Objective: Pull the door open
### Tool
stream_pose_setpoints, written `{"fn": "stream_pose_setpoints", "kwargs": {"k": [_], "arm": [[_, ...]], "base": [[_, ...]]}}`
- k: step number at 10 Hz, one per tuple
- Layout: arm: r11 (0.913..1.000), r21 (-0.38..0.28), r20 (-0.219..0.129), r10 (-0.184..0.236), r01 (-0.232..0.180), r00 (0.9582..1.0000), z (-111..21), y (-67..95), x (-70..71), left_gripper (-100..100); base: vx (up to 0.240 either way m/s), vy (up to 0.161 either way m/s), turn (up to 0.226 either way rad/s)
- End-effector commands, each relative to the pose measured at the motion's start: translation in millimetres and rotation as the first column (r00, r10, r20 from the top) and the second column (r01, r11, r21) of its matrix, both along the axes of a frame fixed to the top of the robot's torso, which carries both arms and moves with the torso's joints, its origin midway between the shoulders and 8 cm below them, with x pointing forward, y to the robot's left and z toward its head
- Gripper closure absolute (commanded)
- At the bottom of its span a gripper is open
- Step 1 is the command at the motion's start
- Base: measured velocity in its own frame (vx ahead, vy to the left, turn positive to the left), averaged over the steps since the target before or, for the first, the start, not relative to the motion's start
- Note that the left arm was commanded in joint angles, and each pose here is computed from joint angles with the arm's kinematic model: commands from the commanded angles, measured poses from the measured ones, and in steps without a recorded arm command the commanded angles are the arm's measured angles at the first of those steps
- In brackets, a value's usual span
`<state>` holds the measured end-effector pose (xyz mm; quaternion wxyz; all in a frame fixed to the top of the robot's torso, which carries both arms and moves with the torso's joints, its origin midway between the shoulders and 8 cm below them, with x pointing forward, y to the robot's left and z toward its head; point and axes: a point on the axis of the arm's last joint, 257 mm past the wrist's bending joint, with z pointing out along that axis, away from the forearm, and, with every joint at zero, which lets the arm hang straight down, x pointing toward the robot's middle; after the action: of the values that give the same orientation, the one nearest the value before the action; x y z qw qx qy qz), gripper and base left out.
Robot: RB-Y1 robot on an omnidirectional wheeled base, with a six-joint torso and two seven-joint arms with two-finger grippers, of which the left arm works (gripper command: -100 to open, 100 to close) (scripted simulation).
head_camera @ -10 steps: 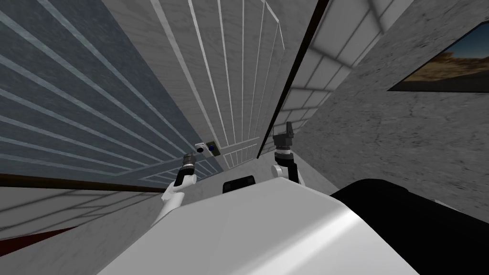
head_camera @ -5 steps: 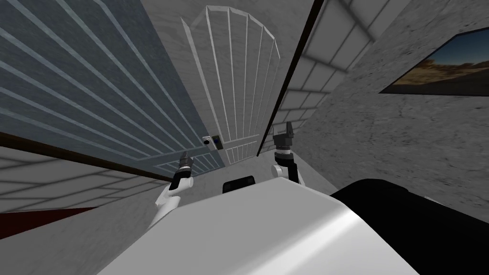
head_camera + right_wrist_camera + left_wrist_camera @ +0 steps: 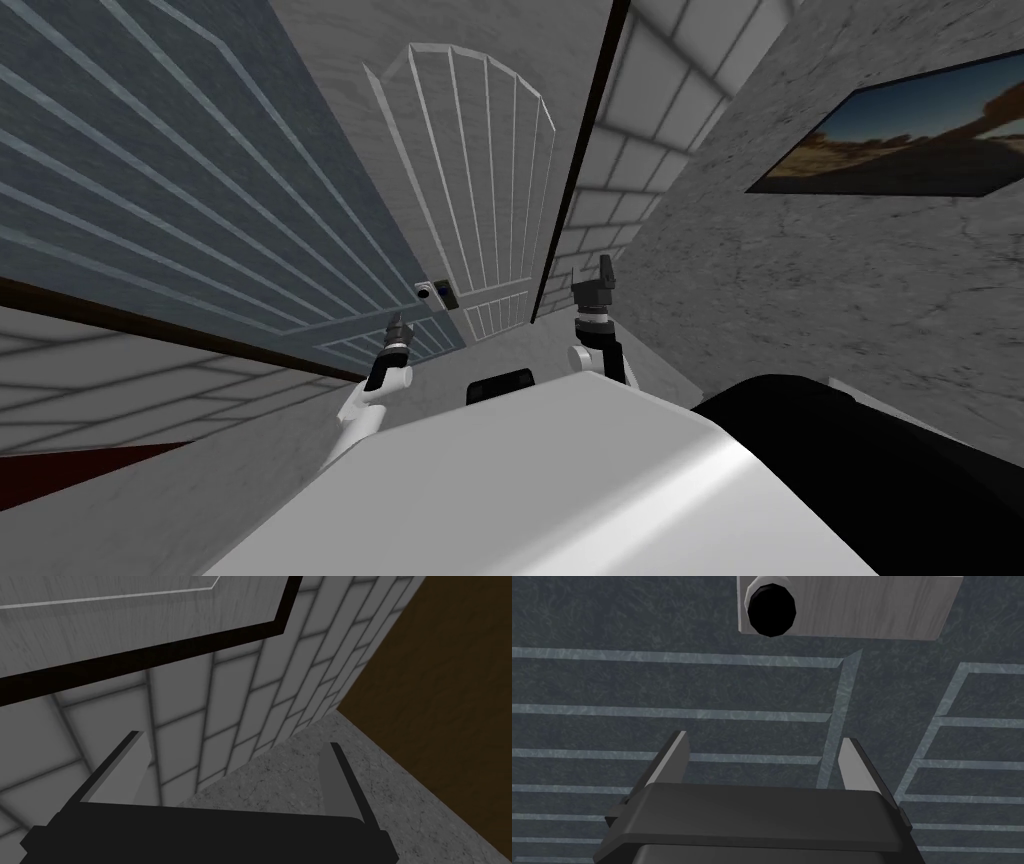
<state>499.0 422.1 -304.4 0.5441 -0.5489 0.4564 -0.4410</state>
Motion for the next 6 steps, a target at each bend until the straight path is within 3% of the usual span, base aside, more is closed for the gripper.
{"fn": "stream_pose_setpoints", "kwargs": {"k": [1, 5, 6], "arm": [[0.9992, 0.014, -0.018, 0.036, -0.036, 0.9992, -4.6, 23.9, -10.1, -100], [0.9915, 0.048, -0.051, 0.123, -0.121, 0.9910, -10.8, 78.5, -33.8, -100], [0.9909, 0.049, -0.051, 0.128, -0.125, 0.9905, -10.4, 80.8, -33.9, -100]], "base": [[-0.022, 0.018, 0.186], [0.022, 0.072, 0.137], [0.151, 0.062, 0.053]]}}
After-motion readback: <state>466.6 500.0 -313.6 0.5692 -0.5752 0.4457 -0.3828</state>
